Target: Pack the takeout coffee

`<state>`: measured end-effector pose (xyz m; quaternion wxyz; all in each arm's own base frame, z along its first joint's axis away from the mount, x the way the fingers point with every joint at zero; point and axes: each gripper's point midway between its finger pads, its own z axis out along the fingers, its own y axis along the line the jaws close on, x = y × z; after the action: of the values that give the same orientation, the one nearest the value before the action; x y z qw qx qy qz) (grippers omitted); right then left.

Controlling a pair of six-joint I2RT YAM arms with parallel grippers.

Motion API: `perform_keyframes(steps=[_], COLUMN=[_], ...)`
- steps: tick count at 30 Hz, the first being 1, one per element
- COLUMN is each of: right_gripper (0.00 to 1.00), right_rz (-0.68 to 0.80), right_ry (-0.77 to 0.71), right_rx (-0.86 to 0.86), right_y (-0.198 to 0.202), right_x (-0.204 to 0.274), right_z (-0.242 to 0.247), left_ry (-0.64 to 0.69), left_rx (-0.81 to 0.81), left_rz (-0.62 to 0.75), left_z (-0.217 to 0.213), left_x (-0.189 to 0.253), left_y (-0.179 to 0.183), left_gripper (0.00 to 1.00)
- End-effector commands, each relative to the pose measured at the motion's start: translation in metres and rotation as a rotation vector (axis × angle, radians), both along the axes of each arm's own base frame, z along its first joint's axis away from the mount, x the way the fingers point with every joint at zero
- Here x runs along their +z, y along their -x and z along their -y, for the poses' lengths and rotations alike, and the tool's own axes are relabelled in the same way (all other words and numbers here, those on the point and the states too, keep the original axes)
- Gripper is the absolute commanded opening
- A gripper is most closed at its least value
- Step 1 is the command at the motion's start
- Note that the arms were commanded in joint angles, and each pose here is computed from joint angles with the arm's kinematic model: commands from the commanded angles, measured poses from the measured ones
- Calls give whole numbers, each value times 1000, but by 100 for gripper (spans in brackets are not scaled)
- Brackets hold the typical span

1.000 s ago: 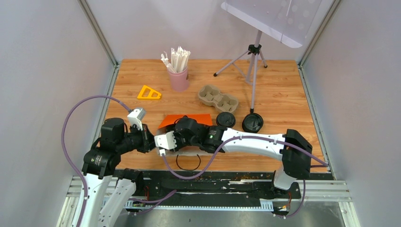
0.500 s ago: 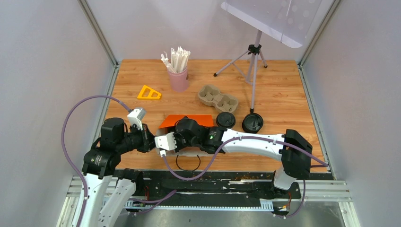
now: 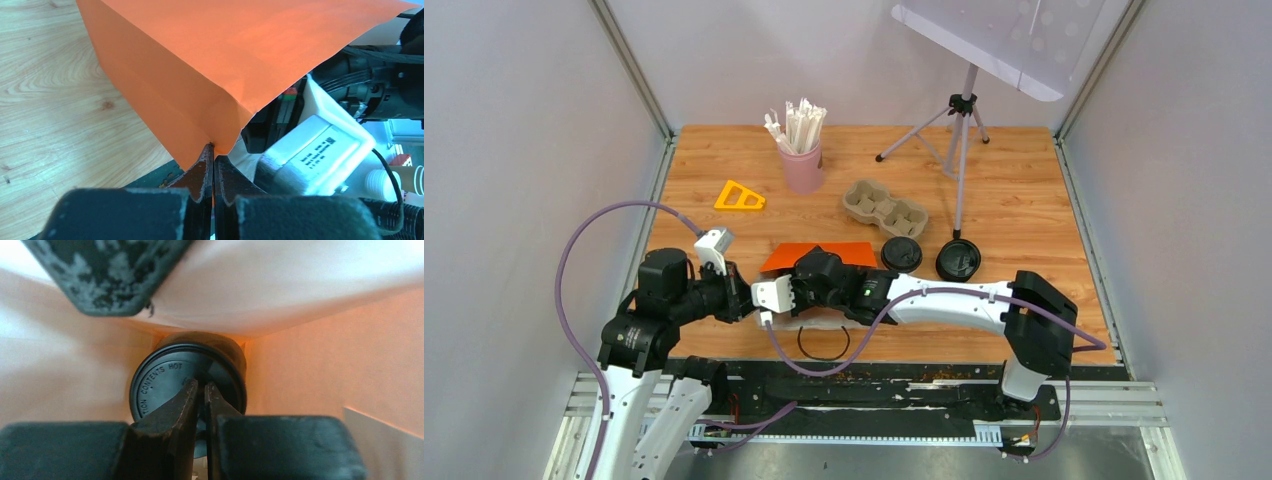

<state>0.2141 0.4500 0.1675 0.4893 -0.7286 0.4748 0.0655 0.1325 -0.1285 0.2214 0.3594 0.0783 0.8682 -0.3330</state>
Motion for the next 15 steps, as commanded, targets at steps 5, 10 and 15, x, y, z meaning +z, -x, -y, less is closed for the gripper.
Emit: perform_keyframes(steps=[5, 10, 15], right_gripper=[11, 11, 11], right_rz=[15, 11, -1], right_ry=[-31, -30, -32], right_rx=[-60, -65, -71], right_y=[-11, -11, -13], right_x=[-7, -10, -13], right_z=[0, 0, 0], left_ry=[21, 20, 23], left_rx=[-20, -20, -20], left_rz=[16, 17, 18], left_z=[5, 5, 5], left_x=[3, 3, 4], left_y=[-3, -3, -3], left_gripper=[0, 0, 0])
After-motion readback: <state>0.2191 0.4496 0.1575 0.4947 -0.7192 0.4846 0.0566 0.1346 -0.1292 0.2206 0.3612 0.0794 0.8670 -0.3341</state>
